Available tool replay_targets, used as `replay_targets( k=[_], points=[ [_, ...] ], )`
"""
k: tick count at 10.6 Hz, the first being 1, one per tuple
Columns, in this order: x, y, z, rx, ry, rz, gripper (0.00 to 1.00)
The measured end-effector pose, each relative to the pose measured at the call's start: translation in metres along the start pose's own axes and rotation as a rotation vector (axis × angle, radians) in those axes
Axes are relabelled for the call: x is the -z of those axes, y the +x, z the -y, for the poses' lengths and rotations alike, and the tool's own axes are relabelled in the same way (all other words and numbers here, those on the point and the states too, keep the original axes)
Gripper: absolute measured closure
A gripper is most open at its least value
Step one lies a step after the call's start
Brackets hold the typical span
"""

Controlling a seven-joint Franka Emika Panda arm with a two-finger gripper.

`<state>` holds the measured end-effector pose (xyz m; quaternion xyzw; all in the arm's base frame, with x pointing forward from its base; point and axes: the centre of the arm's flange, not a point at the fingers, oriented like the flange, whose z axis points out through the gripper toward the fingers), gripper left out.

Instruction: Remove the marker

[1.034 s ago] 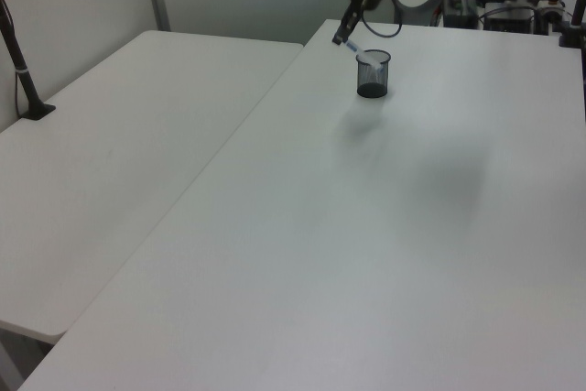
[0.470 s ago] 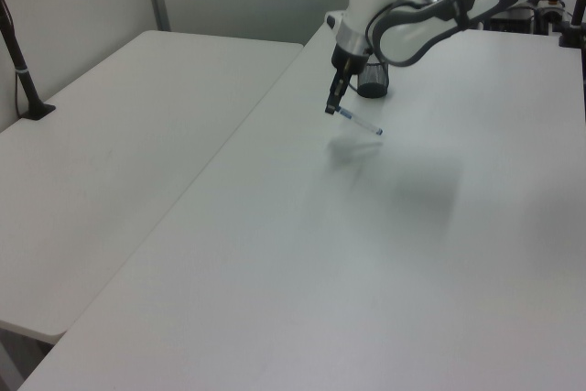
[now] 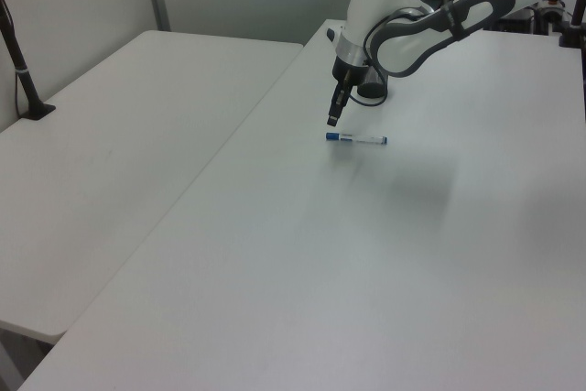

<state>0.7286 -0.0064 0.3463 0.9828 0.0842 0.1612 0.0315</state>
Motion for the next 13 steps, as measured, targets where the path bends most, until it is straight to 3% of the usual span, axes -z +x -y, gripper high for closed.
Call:
replay_targets(
  k=[2, 4, 7, 9, 11, 13],
  points=[
    [0.016, 0.006, -0.002, -0.013, -0.005, -0.015, 0.30],
    [0.058, 0.008, -0.004, -0.018, -0.003, 0.056, 0.02],
    [0.157, -0.004, 0.008, -0.025, 0.000, 0.184, 0.00],
    [0.215, -0.018, 0.034, -0.090, -0.005, 0.247, 0.00],
    [0.245, -0.034, 0.055, -0.129, -0.012, 0.322, 0.00],
    [0.254, -0.040, 0.054, -0.191, -0.024, 0.335, 0.00]
  ],
)
